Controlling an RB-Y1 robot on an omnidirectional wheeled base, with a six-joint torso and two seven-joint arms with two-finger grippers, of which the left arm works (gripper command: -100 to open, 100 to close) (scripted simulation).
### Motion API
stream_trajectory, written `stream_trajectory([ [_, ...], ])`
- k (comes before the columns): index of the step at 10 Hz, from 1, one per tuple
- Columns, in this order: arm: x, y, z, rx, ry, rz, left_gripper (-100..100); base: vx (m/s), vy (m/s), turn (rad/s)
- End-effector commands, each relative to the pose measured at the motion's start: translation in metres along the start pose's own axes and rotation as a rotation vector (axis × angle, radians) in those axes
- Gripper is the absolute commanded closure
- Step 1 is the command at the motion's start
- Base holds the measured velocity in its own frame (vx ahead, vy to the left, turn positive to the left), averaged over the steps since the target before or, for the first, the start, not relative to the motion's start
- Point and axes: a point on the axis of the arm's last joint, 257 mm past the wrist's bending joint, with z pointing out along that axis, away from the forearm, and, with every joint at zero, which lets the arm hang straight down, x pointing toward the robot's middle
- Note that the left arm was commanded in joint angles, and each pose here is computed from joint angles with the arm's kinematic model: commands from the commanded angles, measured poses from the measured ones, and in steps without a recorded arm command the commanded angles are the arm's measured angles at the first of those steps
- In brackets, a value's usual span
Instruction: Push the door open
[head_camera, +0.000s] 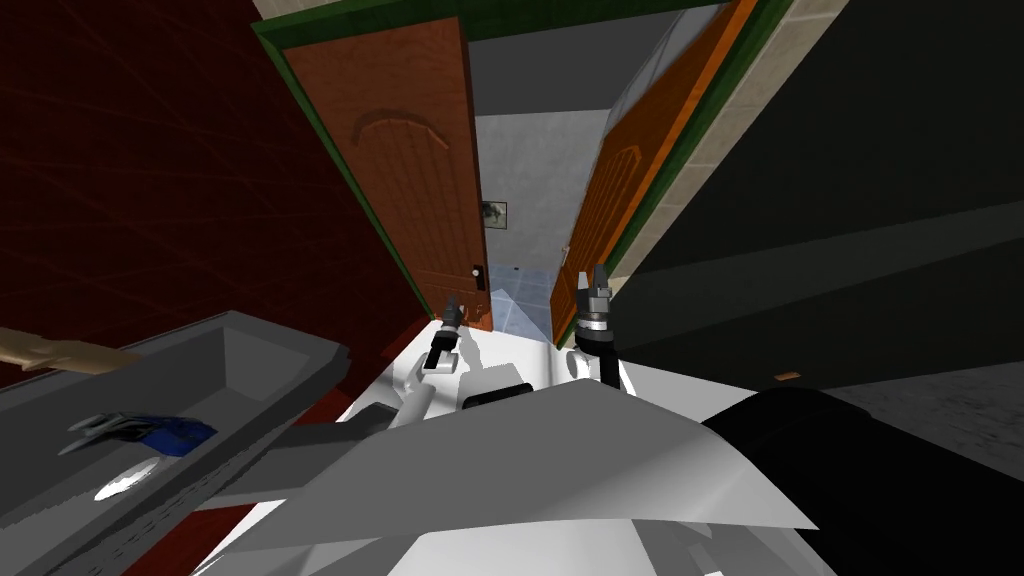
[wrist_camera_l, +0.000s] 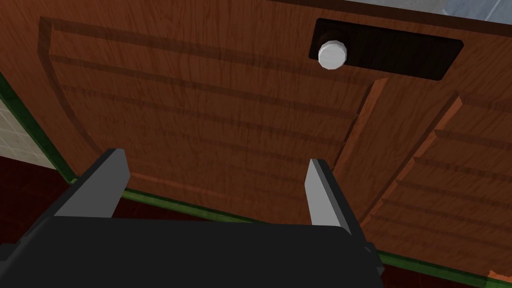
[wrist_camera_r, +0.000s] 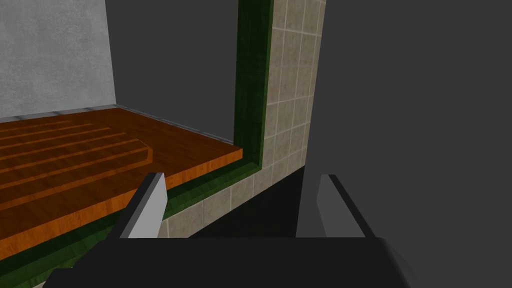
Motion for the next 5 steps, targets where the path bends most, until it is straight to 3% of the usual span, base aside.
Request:
stream_trajectory([
  [1, 0.006, 0.009, 0.0063, -0.020, 0.015, -0.002, -100, 0.099, 0.068, -0.021],
  [5, 0.022, 0.029, 0.0179, -0.063, 0.049, -0.003, -100, 0.098, 0.069, -0.024],
])
